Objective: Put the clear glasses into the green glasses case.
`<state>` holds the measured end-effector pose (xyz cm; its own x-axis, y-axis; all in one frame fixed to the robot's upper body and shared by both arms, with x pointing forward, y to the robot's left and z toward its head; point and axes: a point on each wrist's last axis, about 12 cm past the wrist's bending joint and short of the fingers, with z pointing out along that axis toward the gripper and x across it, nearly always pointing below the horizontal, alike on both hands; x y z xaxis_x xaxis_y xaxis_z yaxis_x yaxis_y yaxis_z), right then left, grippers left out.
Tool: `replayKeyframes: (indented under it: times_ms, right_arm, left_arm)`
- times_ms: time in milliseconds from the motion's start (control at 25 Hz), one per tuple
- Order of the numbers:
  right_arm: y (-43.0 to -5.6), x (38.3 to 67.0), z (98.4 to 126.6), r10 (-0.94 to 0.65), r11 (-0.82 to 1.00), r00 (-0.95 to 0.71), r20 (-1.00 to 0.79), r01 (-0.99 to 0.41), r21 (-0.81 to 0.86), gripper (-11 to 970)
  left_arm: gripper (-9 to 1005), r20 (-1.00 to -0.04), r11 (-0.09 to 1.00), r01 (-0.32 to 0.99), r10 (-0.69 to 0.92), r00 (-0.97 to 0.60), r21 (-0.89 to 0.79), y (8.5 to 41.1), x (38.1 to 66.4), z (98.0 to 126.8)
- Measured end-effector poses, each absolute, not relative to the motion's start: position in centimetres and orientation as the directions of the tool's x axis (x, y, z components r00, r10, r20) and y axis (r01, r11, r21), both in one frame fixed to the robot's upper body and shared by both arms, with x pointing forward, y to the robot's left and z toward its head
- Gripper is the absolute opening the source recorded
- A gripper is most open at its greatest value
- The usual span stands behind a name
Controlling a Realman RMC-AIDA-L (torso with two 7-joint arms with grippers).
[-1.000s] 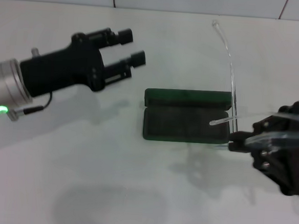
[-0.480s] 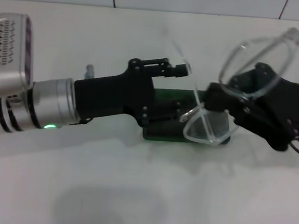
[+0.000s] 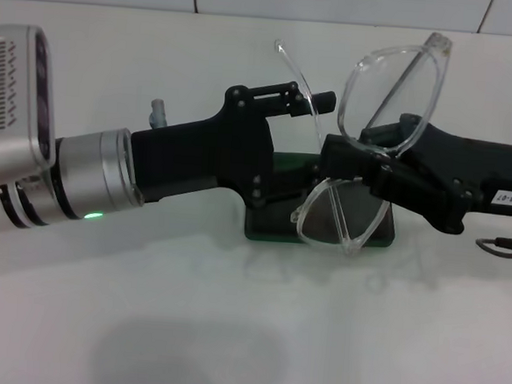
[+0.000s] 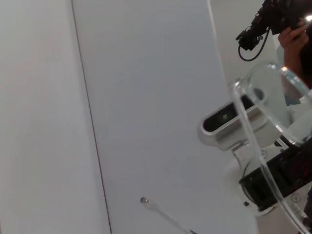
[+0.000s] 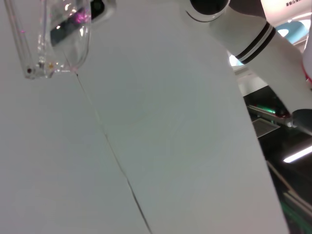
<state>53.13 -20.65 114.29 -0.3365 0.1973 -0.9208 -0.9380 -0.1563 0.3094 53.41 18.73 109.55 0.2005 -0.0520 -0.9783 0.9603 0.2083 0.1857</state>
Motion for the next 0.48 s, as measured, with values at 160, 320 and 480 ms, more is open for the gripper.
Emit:
replayKeyframes:
  times_ms: [160, 320, 480]
  right_arm:
    - [-20.55, 53.29, 114.06, 0.17, -0.15, -0.388, -0.906, -0.919, 0.365, 19]
    - [-20.4, 53.42, 113.93, 0.15, -0.146, -0.416, -0.897, -0.906, 0.396, 19]
    - [-20.3, 53.42, 113.73, 0.131, -0.143, -0.435, -0.891, -0.897, 0.417, 19]
  left_arm:
    - [591, -0.971, 0.211, 0.953, -0.046, 0.233, 0.219, 18.89, 53.16, 109.39]
    - [591, -0.963, 0.227, 0.942, -0.053, 0.266, 0.248, 18.99, 53.01, 109.31]
    - [591, -0.955, 0.233, 0.934, -0.057, 0.29, 0.269, 19.16, 52.75, 109.21]
